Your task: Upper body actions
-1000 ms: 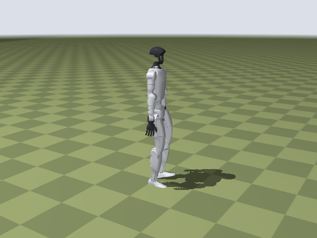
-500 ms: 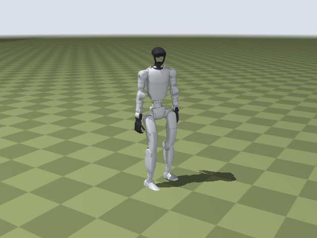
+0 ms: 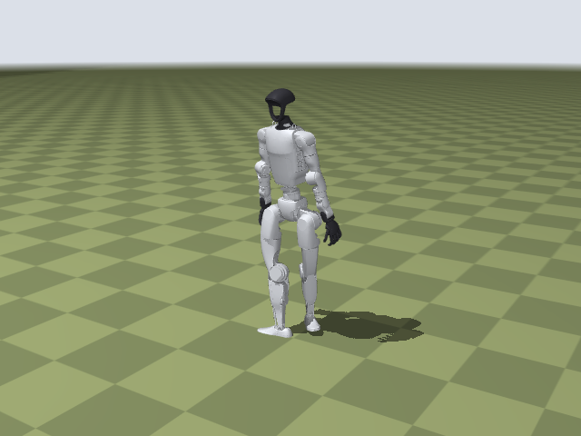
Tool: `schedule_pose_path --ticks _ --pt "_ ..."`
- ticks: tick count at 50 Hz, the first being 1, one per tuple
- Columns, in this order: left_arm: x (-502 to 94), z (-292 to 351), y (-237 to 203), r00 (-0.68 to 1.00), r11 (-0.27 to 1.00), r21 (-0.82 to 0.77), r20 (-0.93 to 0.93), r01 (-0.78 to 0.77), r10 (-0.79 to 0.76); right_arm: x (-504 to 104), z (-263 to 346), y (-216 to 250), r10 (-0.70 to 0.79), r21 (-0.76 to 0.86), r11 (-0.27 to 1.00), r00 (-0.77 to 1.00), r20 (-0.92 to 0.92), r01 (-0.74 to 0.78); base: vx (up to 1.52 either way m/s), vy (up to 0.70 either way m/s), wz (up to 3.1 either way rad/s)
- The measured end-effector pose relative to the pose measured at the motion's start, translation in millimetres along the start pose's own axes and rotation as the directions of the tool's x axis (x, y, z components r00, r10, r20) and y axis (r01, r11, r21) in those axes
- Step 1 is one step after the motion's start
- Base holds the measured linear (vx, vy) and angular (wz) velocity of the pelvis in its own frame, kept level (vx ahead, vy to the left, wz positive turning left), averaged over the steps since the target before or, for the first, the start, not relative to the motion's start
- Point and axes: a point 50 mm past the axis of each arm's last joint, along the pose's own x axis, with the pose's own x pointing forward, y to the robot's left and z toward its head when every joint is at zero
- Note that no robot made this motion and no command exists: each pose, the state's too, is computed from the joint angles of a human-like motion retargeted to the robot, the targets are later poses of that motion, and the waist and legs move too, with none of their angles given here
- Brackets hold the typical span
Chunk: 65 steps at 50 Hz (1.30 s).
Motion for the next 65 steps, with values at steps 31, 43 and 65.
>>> schedule_pose_path --ticks 31,43,65 --pt "-0.5 3.5 -30.0 0.993 0.987 -0.118 0.056 0.113 -0.107 -35.0 136.7 33.6 0.17 -0.467 0.881 0.877 0.449 0.068 0.13 -0.14 -1.45" --pt "-3.9 18.4 -48.3 0.982 0.988 0.006 0.108 0.156 -0.156 -7.2 44.3 22.9 0.077 -0.498 0.867 0.994 0.08 -0.027 0.28 0.18 -1.27" --pt "-3.3 23.4 -24.3 0.987 0.99 0.0 0.079 0.14 -0.14 -4.1 -70.1 31.6 0.105 -0.066 0.99 0.966 -0.238 -0.124 0.2 0.14 -0.46"
